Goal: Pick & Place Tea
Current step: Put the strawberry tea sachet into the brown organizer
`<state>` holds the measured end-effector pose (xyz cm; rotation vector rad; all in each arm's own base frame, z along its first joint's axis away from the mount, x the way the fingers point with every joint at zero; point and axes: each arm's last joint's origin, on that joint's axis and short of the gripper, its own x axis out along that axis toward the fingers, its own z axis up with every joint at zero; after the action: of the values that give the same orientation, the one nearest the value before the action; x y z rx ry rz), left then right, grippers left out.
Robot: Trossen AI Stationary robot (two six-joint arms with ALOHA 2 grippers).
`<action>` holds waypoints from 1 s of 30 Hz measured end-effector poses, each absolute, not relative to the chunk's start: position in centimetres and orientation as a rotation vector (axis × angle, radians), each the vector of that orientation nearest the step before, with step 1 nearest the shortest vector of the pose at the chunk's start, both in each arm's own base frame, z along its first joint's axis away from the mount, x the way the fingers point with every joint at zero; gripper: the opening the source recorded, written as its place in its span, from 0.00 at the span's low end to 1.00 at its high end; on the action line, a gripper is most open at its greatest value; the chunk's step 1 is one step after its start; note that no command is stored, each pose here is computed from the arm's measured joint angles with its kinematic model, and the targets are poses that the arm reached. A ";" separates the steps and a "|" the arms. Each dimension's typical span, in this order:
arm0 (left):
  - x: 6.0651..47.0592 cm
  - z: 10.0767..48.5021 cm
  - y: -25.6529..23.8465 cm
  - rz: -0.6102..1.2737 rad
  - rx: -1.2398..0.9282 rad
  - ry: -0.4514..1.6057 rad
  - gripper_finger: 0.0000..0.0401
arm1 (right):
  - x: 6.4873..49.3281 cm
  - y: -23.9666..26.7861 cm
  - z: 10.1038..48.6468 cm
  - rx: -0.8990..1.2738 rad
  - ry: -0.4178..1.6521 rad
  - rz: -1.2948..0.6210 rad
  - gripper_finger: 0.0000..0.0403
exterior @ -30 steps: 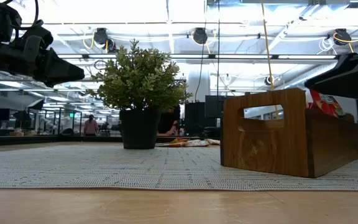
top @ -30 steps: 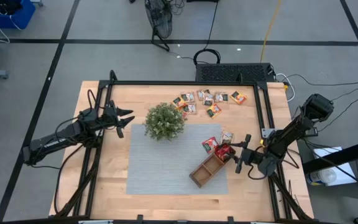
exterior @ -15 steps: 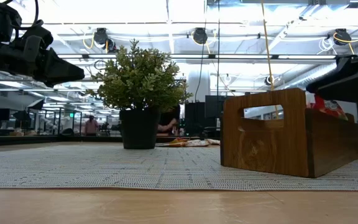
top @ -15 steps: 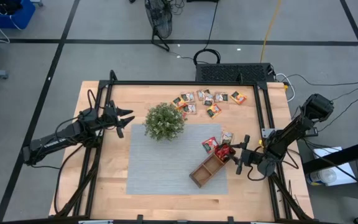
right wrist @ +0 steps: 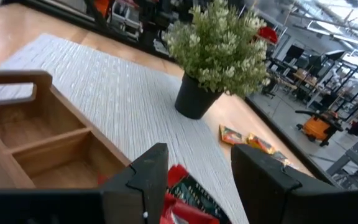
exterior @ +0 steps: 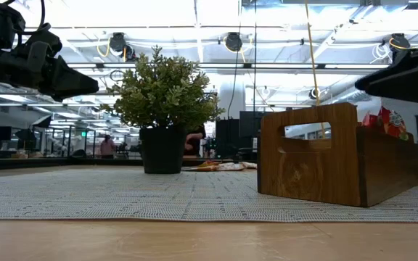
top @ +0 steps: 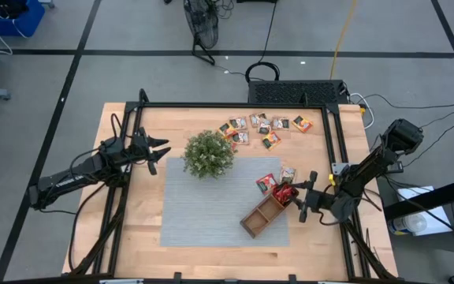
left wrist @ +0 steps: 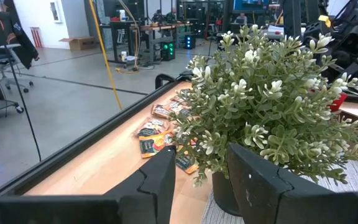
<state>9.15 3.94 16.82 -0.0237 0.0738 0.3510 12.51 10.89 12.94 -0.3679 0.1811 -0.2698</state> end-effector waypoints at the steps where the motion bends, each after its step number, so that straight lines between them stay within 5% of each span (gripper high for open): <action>1: 9.1 16.8 3.9 0.351 -0.024 0.074 0.37 | 12.5 10.9 13.1 -0.371 0.173 -0.269 0.40; 22: 9.1 16.8 3.9 0.351 -0.024 0.074 0.37 | 16.7 6.6 18.1 -0.410 0.020 -0.598 0.40; 30: 9.1 16.8 3.9 0.351 -0.024 0.074 0.37 | 23.7 4.7 22.1 -0.612 0.399 -0.637 0.40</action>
<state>9.15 3.94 16.82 -0.0237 0.0737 0.3510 23.70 4.75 22.09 -0.6121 0.3989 -0.6374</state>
